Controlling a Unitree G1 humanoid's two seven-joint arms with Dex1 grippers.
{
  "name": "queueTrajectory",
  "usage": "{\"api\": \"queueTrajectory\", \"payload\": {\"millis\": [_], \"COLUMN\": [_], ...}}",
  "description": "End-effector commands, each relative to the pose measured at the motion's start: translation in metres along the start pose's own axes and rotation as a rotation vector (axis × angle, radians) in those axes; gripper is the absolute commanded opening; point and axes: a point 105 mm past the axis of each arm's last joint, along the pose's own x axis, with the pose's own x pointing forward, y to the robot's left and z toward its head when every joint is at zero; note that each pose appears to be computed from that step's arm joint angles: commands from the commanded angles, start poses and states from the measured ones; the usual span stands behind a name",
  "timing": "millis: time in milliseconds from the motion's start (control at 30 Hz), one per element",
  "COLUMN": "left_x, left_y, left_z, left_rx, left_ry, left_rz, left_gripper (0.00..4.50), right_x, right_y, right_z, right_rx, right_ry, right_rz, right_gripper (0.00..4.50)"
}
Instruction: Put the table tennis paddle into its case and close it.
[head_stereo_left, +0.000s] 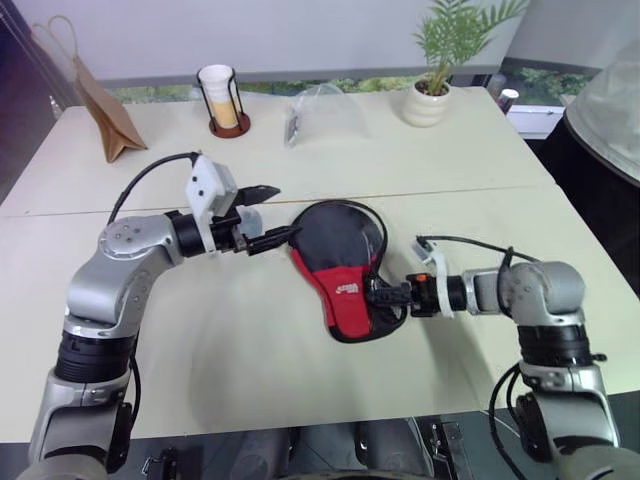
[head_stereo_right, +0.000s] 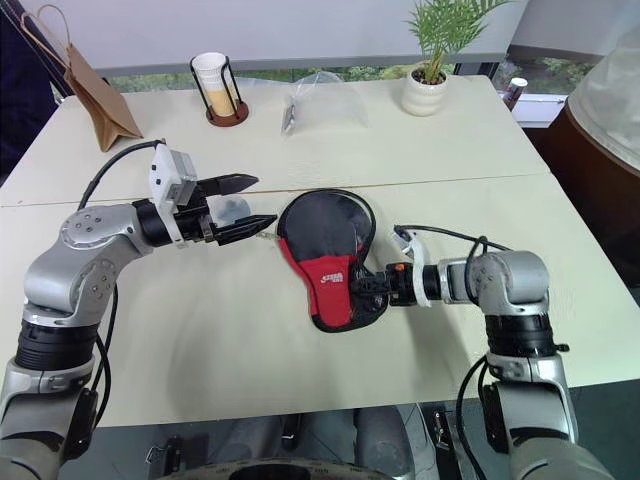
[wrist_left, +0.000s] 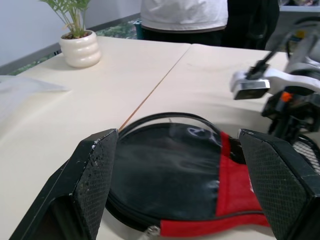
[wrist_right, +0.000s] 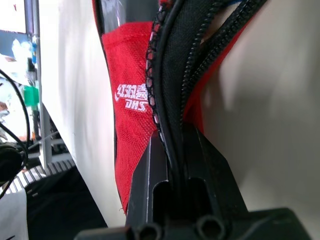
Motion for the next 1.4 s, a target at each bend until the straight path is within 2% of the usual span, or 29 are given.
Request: {"api": "queueTrajectory", "payload": {"millis": [33, 300, 467, 600, 700, 767, 933, 1067, 1167, 1300, 1400], "left_x": [0.001, -0.002, -0.004, 0.0, 0.004, 0.006, 0.008, 0.005, -0.005, -0.017, -0.025], "left_y": [-0.003, -0.007, -0.009, -0.01, -0.012, -0.012, -0.01, -0.005, 0.005, 0.022, 0.026], "left_z": [0.01, 0.006, 0.005, 0.003, 0.001, 0.001, -0.006, -0.013, -0.014, -0.018, -0.016], "left_rx": [0.046, 0.054, 0.053, 0.051, 0.051, 0.051, 0.072, 0.101, 0.12, 0.142, 0.143], "left_ry": [-0.023, 0.006, 0.014, 0.019, 0.014, 0.009, 0.032, 0.07, 0.089, 0.117, 0.122], "left_rz": [-0.009, -0.031, -0.036, -0.055, -0.07, -0.085, -0.123, -0.133, -0.11, -0.049, -0.038], "left_gripper": [3.98, 3.98, 3.98, 3.98, 3.98, 3.98, 3.98, 3.98, 3.98, 3.98, 3.98], "right_x": [0.008, 0.001, -0.008, -0.013, -0.023, -0.033, -0.06, -0.084, -0.098, -0.095, -0.089], "right_y": [0.003, 0.022, 0.032, 0.031, 0.024, 0.017, 0.01, 0.004, 0.007, 0.034, 0.044], "right_z": [-0.034, -0.059, -0.078, -0.071, -0.06, -0.053, -0.042, -0.036, -0.015, 0.026, 0.037], "right_rx": [0.106, 0.185, 0.294, 0.288, 0.264, 0.255, 0.146, -0.027, -0.354, -0.747, -0.843], "right_ry": [0.069, 0.023, -0.008, -0.071, -0.097, -0.116, -0.1, -0.048, -0.014, -0.075, -0.097], "right_rz": [0.023, 0.03, -0.031, -0.082, -0.127, -0.154, -0.222, -0.304, -0.39, -0.317, -0.288], "right_gripper": [0.03, 0.03, 0.03, 0.03, 1.01, 2.12, 4.47, 4.47, 4.47, 4.47, 4.47]}}
